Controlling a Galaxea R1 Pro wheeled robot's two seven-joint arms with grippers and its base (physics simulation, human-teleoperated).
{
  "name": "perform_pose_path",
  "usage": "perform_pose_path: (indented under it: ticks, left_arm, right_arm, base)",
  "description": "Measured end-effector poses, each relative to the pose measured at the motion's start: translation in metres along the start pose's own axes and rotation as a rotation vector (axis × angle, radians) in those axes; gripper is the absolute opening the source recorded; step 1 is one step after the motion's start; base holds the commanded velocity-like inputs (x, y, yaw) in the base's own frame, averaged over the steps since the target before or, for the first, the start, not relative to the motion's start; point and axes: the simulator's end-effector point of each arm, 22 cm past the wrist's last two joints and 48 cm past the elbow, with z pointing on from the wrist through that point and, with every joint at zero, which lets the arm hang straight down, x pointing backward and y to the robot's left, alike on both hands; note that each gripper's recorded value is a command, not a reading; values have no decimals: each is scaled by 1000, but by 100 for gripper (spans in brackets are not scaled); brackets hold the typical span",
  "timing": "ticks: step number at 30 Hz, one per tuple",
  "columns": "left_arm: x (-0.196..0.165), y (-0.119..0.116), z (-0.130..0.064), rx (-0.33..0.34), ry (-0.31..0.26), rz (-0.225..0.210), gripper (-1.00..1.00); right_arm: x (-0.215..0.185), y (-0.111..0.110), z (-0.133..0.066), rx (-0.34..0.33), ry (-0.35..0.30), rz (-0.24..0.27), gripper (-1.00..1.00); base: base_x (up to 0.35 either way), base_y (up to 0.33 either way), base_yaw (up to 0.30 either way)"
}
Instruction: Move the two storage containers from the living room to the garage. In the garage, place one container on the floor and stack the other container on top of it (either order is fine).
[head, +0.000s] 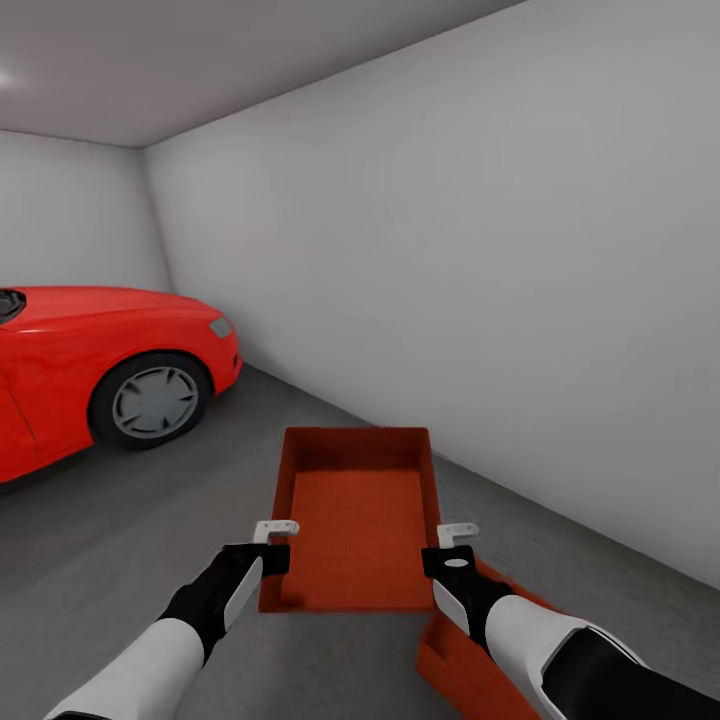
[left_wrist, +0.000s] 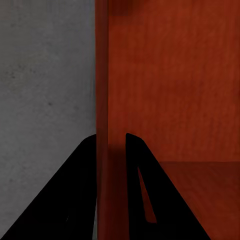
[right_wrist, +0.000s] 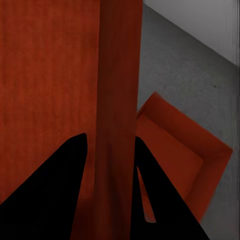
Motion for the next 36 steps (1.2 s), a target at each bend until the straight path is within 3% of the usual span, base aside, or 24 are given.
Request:
perform_pose_path:
  ticks: [16, 36]
  left_arm:
    - [0, 0, 0, -1, 1, 1, -100]
    - [-2, 0, 0, -2, 2, 6, -100]
  right_arm:
    - [0, 0, 0, -1, 1, 1, -100]
    - [0, 1, 1, -3, 2, 5, -100]
  base:
    - [318, 0, -251]
    - [12, 0, -251]
